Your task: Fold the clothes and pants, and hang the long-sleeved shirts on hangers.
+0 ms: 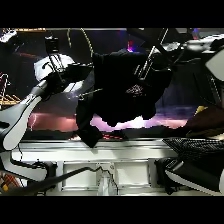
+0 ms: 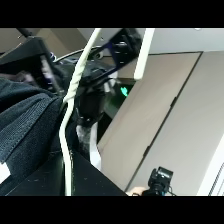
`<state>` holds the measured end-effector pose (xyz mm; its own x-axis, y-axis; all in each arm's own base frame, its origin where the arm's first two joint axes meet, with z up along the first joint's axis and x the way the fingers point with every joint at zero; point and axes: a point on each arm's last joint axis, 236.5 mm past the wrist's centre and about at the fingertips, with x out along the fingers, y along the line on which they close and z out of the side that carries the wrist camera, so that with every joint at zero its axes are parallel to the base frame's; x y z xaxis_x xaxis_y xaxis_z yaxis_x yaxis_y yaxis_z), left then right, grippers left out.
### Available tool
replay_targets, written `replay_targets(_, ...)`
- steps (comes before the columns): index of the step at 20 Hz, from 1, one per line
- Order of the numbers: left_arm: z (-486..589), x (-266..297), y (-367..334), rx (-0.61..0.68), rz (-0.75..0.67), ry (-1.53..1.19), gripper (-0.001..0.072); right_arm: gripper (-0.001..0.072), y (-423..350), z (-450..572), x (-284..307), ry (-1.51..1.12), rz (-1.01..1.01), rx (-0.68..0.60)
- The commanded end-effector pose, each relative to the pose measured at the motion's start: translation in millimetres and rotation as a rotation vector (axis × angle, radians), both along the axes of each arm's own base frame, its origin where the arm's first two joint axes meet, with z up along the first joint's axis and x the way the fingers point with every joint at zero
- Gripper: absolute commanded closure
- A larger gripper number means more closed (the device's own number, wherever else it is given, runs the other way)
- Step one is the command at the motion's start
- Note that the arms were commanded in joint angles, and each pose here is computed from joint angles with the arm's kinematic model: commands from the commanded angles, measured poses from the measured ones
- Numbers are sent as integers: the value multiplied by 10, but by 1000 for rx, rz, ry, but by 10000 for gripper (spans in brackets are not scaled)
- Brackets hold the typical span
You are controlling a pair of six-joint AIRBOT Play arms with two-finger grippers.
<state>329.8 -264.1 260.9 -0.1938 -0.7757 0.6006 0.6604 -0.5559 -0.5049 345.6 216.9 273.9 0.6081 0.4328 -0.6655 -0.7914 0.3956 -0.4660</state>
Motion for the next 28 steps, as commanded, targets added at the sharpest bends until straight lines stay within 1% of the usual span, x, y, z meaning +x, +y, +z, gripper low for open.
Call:
replay_targets(1, -4, -9, -6, 4, -3, -2, 701, 206, 15, -201, 150, 41, -16, 21)
replay_targets(2, -4, -9, -6, 4, -3, -2, 700, 434, 35, -216, 178, 41, -16, 25)
replay_targets(3, -3, -7, -5, 3, -2, -2, 699, 699, 41, -219, 193, 38, -16, 26)
replay_targets(5, 4, 4, 2, -2, 1, 1, 694, 690, 38, -205, 192, 32, -14, 26)
replay_targets(6, 30, 23, 22, -16, 9, 4, 599, 691, 33, -206, 195, 31, -15, 24)
replay_targets(7, 75, 53, 54, -40, 21, 9, 377, 692, 24, -210, 199, 30, -17, 19)
replay_targets(8, 139, 95, 102, -75, 38, 16, 227, 692, 3, -213, 212, 25, -22, 10)
replay_targets(9, 200, 137, 153, -110, 55, 24, 213, 693, -14, -217, 219, 23, -25, 2)
replay_targets(11, 311, 246, 282, -175, 100, 41, 210, 693, -12, -222, 206, 27, -23, 1)
replay_targets(13, 349, 449, 410, -195, 177, 73, 201, 693, 9, -203, 183, 27, -17, 10)
replay_targets(15, 333, 777, 549, -189, 295, 137, 202, 694, 48, -163, 136, 31, -5, 35)
replay_targets(16, 352, 959, 656, -208, 361, 179, 200, 694, 48, -132, 118, 26, -3, 41)
replay_targets(17, 411, 1159, 836, -266, 434, 234, 194, 694, 37, -107, 106, 20, -4, 42)
replay_targets(20, 504, 1638, 1442, -448, 643, 371, 196, 694, 0, -14, 62, -3, -7, 50)
replay_targets(22, 451, 1849, 1722, -477, 767, 418, 233, 694, -14, 56, 18, -16, -5, 60)
replay_targets(24, 380, 1989, 1967, -472, 842, 452, 238, 694, -24, 120, -28, -21, -12, 82)
replay_targets(25, 378, 2010, 2115, -481, 870, 450, 342, 694, -25, 148, -54, -18, -17, 96)
replay_targets(27, 475, 1943, 2330, -478, 903, 397, 607, 694, -26, 186, -86, 1, -46, 137)
replay_targets(28, 566, 1866, 2331, -417, 913, 343, 655, 694, -27, 185, -86, 19, -70, 159)
